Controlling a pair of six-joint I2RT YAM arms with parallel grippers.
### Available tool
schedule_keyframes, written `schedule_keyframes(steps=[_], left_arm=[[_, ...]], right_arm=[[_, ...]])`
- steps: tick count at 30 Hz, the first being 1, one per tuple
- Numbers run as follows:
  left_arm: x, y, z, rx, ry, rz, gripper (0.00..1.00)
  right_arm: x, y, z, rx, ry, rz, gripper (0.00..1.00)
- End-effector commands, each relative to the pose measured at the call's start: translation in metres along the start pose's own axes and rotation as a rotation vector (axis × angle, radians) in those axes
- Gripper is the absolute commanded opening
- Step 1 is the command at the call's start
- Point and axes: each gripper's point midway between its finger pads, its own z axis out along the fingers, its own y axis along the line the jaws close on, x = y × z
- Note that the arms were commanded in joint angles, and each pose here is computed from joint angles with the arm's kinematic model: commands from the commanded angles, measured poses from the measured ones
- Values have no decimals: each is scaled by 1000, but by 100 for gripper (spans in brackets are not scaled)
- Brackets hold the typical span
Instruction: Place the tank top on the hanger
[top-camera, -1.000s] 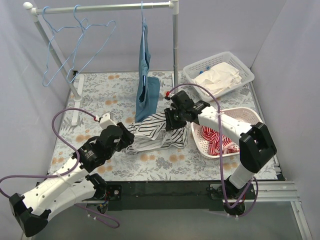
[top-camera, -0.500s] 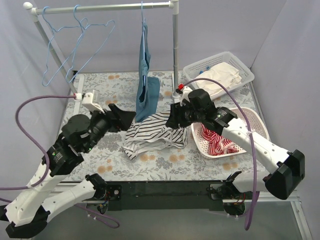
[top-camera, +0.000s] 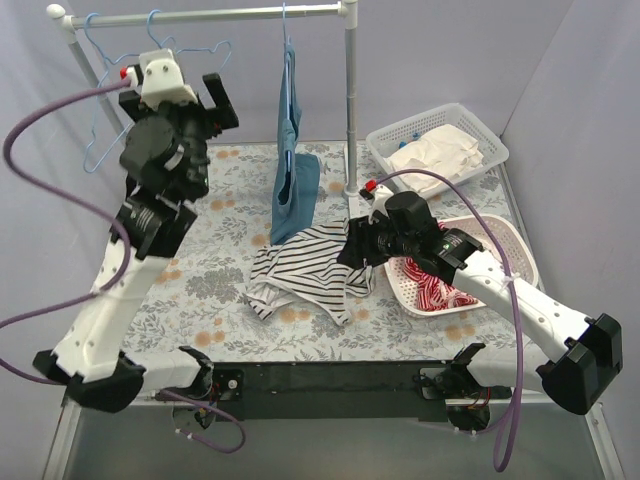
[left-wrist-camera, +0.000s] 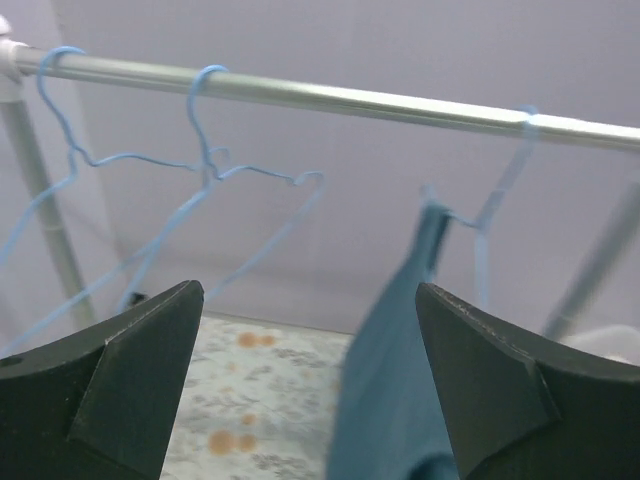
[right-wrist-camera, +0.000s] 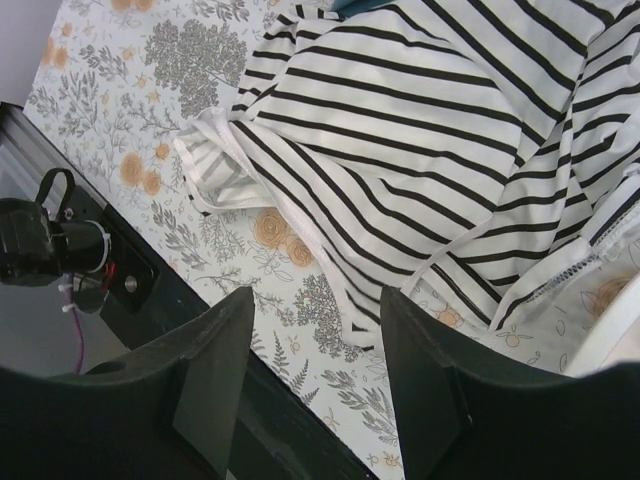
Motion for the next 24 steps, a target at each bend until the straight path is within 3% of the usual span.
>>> schedule_keyframes(steps=[1, 6, 9, 13, 18, 24], left_arm=[[7, 47, 48, -98, 73, 119, 89], [-13, 66, 67, -52, 83, 50, 91], [-1, 73, 79, 0, 150, 54, 92], [4, 111, 90, -40, 188, -1, 91], [23, 138, 99, 18, 273, -143, 84], [47, 145, 103, 121, 345, -200, 77]], right_arm=[[-1, 10, -5, -58, -23, -6, 62], [5, 12, -9, -77, -19, -14, 62], [5, 11, -10, -80, -23, -21, 62], [8, 15, -7, -103, -8, -23, 62], [11, 20, -6, -138, 17, -30, 62], [19, 17, -6, -134, 29, -32, 62]])
